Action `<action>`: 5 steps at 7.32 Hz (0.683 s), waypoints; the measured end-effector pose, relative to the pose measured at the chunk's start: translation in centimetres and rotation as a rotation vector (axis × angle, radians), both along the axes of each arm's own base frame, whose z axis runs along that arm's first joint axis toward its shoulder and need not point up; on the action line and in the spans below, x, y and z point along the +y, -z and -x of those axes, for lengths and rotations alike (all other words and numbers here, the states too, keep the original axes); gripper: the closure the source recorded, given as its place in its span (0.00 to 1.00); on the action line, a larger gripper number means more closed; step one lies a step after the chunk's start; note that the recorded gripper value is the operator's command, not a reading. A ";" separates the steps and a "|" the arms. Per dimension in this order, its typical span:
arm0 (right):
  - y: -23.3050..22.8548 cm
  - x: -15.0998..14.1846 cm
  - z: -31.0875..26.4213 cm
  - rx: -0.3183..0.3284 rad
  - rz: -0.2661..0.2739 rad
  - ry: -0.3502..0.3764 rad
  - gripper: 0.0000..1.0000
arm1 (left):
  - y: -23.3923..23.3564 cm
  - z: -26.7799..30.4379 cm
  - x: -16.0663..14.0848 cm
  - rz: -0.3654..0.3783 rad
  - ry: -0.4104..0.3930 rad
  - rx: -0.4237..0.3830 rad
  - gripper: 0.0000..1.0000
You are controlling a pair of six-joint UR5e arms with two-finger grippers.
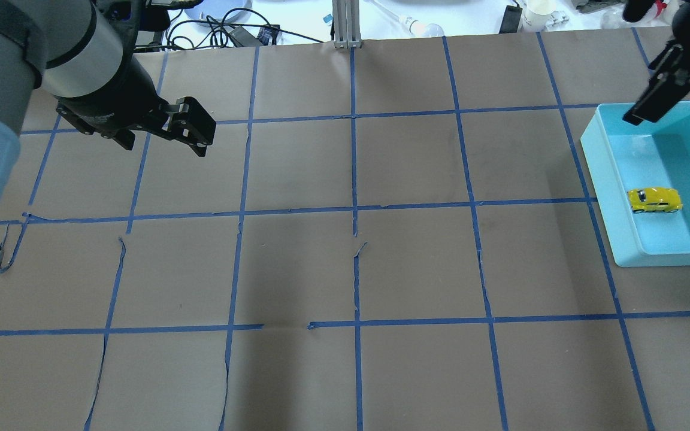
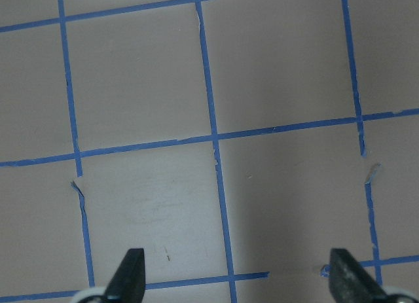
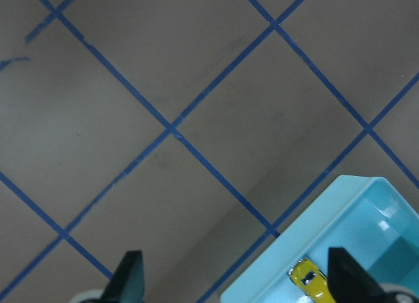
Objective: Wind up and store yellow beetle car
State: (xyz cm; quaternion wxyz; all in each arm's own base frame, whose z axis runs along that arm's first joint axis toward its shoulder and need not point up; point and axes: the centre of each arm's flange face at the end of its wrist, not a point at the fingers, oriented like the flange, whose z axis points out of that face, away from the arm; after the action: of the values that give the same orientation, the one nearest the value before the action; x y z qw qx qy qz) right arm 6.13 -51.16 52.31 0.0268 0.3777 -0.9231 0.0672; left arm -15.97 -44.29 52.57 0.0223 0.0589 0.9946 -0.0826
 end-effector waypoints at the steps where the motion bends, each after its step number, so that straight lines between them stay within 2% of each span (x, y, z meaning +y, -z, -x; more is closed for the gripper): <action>1: -0.2 0.3 -3.4 -0.025 0.001 0.100 0.00 | 0.0 0.0 0.0 0.000 0.000 0.000 0.00; 5: 0.6 1.5 -10.6 -0.098 -0.026 0.494 0.00 | 0.0 0.0 0.0 0.001 -0.001 0.000 0.00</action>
State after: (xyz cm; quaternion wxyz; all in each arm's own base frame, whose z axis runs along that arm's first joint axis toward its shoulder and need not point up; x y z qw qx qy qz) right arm 16.71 -49.62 51.75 -0.0074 0.1373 -0.9884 0.0649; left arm -15.94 -44.27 52.60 0.0225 0.0586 0.9946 -0.0829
